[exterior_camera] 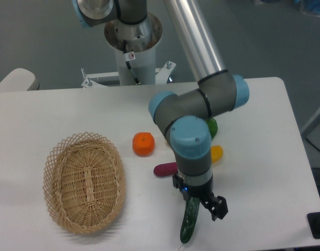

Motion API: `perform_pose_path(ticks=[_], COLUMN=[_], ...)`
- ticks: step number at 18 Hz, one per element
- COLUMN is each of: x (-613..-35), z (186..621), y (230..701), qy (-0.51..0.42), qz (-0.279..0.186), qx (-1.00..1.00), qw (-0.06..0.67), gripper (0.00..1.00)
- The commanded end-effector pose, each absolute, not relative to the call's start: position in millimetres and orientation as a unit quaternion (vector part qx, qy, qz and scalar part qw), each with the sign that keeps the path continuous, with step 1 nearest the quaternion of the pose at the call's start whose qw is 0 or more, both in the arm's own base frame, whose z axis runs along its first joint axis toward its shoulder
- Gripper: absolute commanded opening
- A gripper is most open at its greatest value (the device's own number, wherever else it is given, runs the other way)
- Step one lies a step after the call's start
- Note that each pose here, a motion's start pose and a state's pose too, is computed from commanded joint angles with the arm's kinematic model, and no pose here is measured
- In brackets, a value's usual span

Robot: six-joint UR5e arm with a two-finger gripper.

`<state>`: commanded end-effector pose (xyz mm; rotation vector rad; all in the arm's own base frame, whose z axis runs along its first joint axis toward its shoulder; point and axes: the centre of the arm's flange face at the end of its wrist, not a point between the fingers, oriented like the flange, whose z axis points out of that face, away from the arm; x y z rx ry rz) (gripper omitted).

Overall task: Place the cucumber on the table
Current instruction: 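Lower the cucumber onto the table and open the gripper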

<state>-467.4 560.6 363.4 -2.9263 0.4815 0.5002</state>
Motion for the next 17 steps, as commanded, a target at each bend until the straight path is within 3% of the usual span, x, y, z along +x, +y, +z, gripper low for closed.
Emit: perform_pose_path(ticks=[10, 17], x=[-528.8, -534.1], z=[419.0, 414.1], y=[434.9, 422.1], qy=[0.290, 0.303], qz=[0.133, 0.125], qx=[-0.948, -0.945], qw=[0.000, -0.002], gripper=[1.00, 1.00])
